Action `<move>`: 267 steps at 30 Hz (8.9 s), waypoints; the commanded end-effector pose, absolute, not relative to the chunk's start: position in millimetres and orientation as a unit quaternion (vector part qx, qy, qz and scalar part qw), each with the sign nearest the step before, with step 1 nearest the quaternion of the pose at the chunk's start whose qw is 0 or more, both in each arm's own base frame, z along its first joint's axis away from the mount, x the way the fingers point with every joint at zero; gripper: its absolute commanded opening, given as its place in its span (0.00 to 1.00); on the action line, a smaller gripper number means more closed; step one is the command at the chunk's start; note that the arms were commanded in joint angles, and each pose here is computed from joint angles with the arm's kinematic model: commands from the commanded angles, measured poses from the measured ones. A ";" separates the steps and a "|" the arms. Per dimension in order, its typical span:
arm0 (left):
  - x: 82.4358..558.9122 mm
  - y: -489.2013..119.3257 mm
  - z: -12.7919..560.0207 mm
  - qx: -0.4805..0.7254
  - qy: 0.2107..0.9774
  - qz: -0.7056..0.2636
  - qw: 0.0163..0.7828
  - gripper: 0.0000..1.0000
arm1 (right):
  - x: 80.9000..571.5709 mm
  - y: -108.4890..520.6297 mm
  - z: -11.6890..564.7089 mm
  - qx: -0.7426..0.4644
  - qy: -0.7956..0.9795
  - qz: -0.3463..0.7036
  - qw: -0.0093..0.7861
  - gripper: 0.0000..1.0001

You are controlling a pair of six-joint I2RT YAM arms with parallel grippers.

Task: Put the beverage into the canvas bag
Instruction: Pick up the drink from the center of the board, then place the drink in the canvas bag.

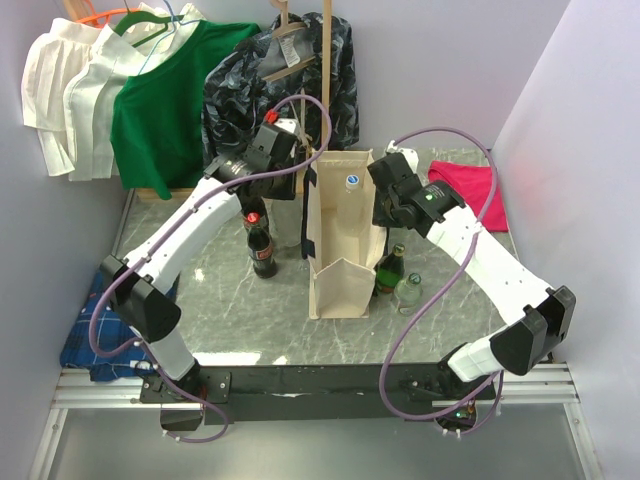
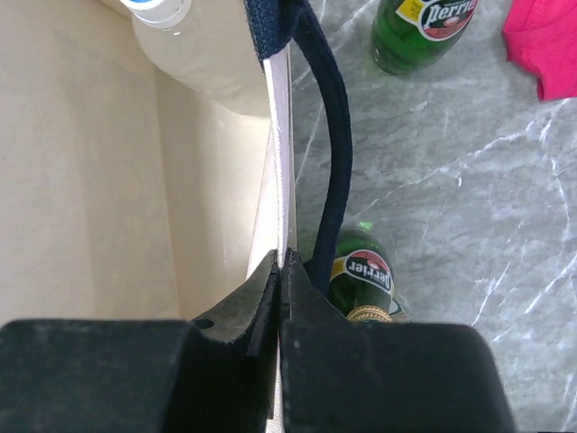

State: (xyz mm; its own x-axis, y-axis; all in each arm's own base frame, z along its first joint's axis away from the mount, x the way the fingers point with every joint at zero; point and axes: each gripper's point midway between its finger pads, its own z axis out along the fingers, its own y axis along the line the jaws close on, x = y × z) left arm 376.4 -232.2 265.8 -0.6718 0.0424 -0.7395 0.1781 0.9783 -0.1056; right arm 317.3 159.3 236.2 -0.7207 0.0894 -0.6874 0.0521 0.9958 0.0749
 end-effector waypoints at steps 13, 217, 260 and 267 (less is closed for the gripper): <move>377.1 -210.1 403.7 0.032 0.824 -0.116 0.553 0.01 | 321.6 153.9 245.1 0.043 0.923 0.004 0.382 0.00; 461.6 -345.7 282.3 0.078 0.810 -0.161 0.559 0.01 | 319.5 164.5 237.4 0.069 0.916 0.058 0.390 0.00; 447.2 -328.0 243.4 0.075 0.828 -0.124 0.541 0.50 | 318.2 160.3 239.7 0.072 0.914 0.055 0.396 0.00; 444.9 -325.3 244.6 0.073 0.827 -0.120 0.544 0.56 | 318.0 160.5 238.6 0.071 0.914 0.054 0.395 0.00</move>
State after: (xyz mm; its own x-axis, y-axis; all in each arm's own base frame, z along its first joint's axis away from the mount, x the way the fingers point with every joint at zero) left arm 446.3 -329.7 202.3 -0.4740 0.0493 -0.8791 0.2616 0.9612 -0.0872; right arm 318.6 163.5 232.8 -0.6981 0.1557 -0.6989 0.0794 0.9869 0.1406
